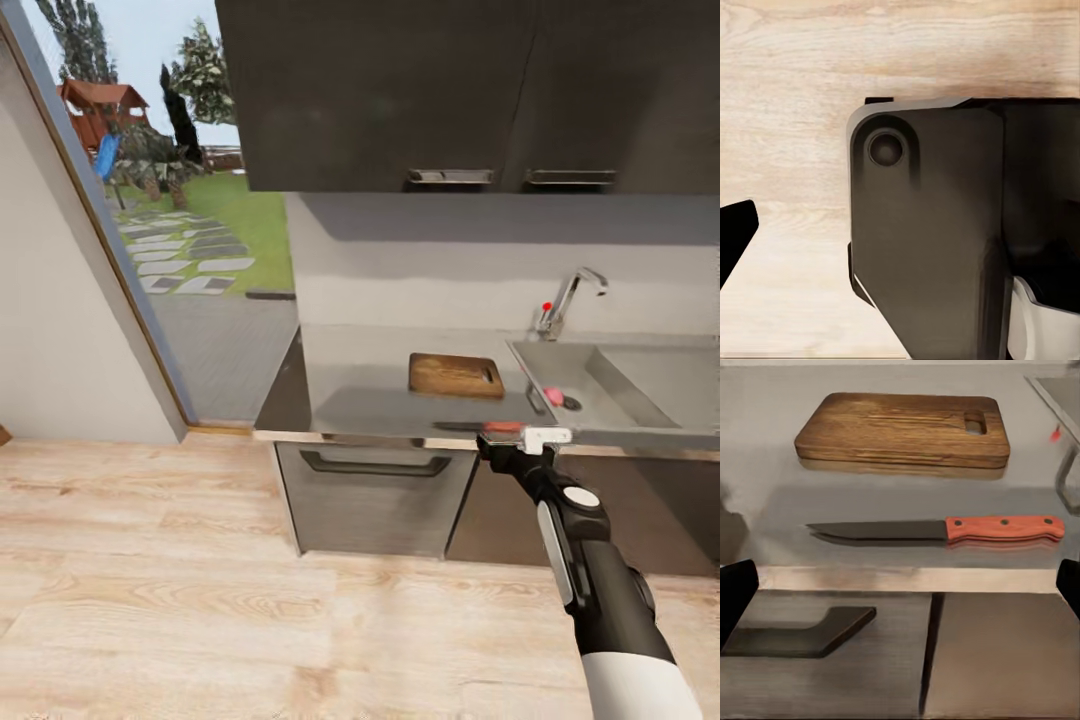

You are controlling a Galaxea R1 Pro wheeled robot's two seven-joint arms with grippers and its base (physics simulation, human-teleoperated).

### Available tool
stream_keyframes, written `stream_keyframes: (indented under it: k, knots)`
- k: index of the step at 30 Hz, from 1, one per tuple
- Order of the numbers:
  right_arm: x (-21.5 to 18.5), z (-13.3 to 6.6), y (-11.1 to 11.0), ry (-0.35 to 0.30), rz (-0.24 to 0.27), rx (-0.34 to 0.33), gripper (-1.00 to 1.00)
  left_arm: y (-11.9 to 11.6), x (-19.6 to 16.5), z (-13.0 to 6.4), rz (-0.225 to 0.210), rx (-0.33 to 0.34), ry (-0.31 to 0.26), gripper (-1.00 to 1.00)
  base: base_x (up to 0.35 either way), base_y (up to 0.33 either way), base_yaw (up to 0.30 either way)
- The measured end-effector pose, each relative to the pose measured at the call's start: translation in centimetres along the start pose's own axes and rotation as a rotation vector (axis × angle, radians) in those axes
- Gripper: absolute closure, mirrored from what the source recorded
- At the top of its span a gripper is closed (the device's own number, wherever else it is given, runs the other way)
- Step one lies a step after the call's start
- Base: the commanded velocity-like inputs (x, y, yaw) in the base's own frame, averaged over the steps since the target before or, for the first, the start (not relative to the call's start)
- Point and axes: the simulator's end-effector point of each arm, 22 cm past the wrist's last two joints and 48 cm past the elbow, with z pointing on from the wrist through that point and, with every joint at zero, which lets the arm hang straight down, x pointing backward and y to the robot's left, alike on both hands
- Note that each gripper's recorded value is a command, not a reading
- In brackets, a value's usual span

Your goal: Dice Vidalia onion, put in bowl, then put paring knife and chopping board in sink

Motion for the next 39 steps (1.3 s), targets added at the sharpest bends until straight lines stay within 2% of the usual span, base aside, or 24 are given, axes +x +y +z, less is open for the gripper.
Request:
stream_keyframes:
  k: [6,10,12,15,16,22,23,25,27,32,33,34,35,37,39]
  knots:
    - [1.9,-1.1,2.1,0.021,-0.031,-0.039,-1.0,0.0,-0.2,0.0,-0.001,-0.001,-0.005,-1.0,-0.111,0.0,0.0]
    - [3.9,-1.9,4.5,0.027,-0.068,-0.086,-1.0,0.1,-0.7,0.1,-0.002,-0.003,-0.016,-1.0,-0.019,0.0,0.0]
    - [5.5,-2.7,5.8,0.035,-0.09,-0.112,-1.0,0.1,-1.7,0.2,-0.002,-0.004,-0.037,-1.0,-0.006,0.0,0.0]
    - [7.8,-3.6,6.2,0.061,-0.105,-0.123,-1.0,0.2,-2.9,0.3,-0.002,-0.005,-0.062,-1.0,-0.002,0.0,0.0]
    - [9.9,-4.4,6.3,0.085,-0.117,-0.125,-1.0,0.2,-3.7,0.3,-0.002,-0.005,-0.079,-1.0,-0.001,0.0,0.0]
    - [16.9,-8.1,6.4,0.129,-0.166,-0.141,-1.0,0.3,-7.9,0.4,-0.005,-0.009,-0.167,-1.0,0.0,0.0,0.0]
    - [20.0,-9.2,6.5,0.154,-0.171,-0.153,-1.0,0.3,-8.7,0.3,-0.007,-0.01,-0.182,-1.0,0.0,0.0,0.0]
    - [23.1,-10.0,6.7,0.178,-0.172,-0.166,-1.0,0.3,-8.9,0.3,-0.009,-0.009,-0.188,-1.0,0.0,0.0,0.0]
    - [29.6,-11.8,7.0,0.223,-0.171,-0.195,-1.0,0.3,-9.0,0.3,-0.011,-0.009,-0.189,-1.0,0.0,0.0,0.0]
    - [34.1,-13.6,7.2,0.275,-0.165,-0.211,-1.0,0.3,-8.9,0.3,-0.011,-0.009,-0.189,-1.0,0.0,0.0,0.0]
    - [35.6,-14.3,7.1,0.305,-0.161,-0.214,-1.0,0.3,-8.9,0.3,-0.012,-0.009,-0.188,-1.0,0.0,-0.007,0.0]
    - [40.3,-16.7,6.8,0.405,-0.146,-0.215,-1.0,0.3,-8.5,0.3,-0.011,-0.009,-0.18,-1.0,0.0,-0.052,0.0]
    - [43.4,-18.7,6.5,0.475,-0.137,-0.217,-1.0,0.3,-8.2,0.3,-0.011,-0.009,-0.173,-1.0,0.0,-0.082,0.0]
    - [45.4,-20.4,6.4,0.514,-0.129,-0.218,-1.0,0.3,-7.8,0.3,-0.011,-0.008,-0.166,-1.0,0.0,-0.147,-0.011]
    - [46.4,-21.2,6.2,0.523,-0.124,-0.216,-1.0,0.3,-7.6,0.4,-0.01,-0.009,-0.162,-1.0,0.0,-0.198,-0.087]
